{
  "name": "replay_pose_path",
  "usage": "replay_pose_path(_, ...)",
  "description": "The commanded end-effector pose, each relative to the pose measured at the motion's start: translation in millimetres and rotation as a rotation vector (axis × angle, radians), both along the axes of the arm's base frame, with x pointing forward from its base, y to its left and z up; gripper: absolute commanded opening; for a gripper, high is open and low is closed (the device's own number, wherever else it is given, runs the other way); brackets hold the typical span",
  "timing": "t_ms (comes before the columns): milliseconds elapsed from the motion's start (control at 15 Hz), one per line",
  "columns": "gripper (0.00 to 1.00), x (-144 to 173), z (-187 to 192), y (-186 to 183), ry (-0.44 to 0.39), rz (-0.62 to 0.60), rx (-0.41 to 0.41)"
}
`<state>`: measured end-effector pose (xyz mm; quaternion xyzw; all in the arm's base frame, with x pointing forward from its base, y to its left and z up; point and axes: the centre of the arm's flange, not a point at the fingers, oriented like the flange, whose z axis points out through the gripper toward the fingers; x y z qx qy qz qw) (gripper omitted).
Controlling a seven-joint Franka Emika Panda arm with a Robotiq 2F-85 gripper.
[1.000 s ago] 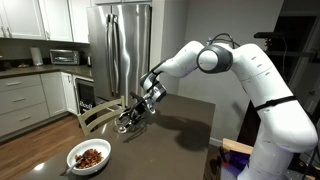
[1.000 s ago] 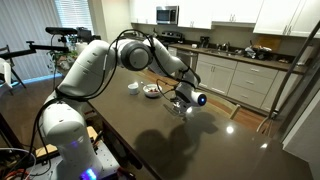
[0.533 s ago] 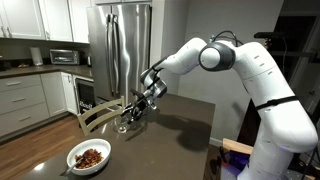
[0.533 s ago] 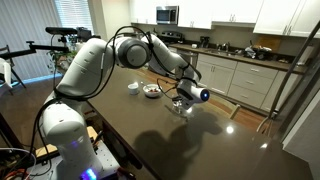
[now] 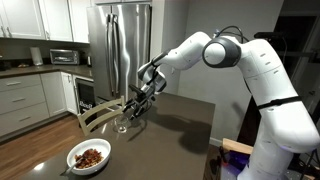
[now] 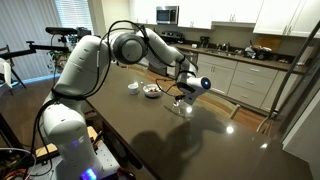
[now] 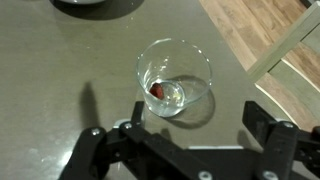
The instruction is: Pour the contents in the glass cup into the bowl on the left
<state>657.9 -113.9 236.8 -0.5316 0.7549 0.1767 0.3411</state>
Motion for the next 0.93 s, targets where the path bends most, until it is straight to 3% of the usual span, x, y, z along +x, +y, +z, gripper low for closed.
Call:
replay_pose_path(0, 1.0, -4, 27, -2, 0.005, -0.004, -0.115)
replay_pose_path(467, 1.0, -5, 75, -7, -0.124, 0.097, -0.321)
replay_pose_path(867, 1.0, -11, 120, 0, -0.334, 0.284, -0.361)
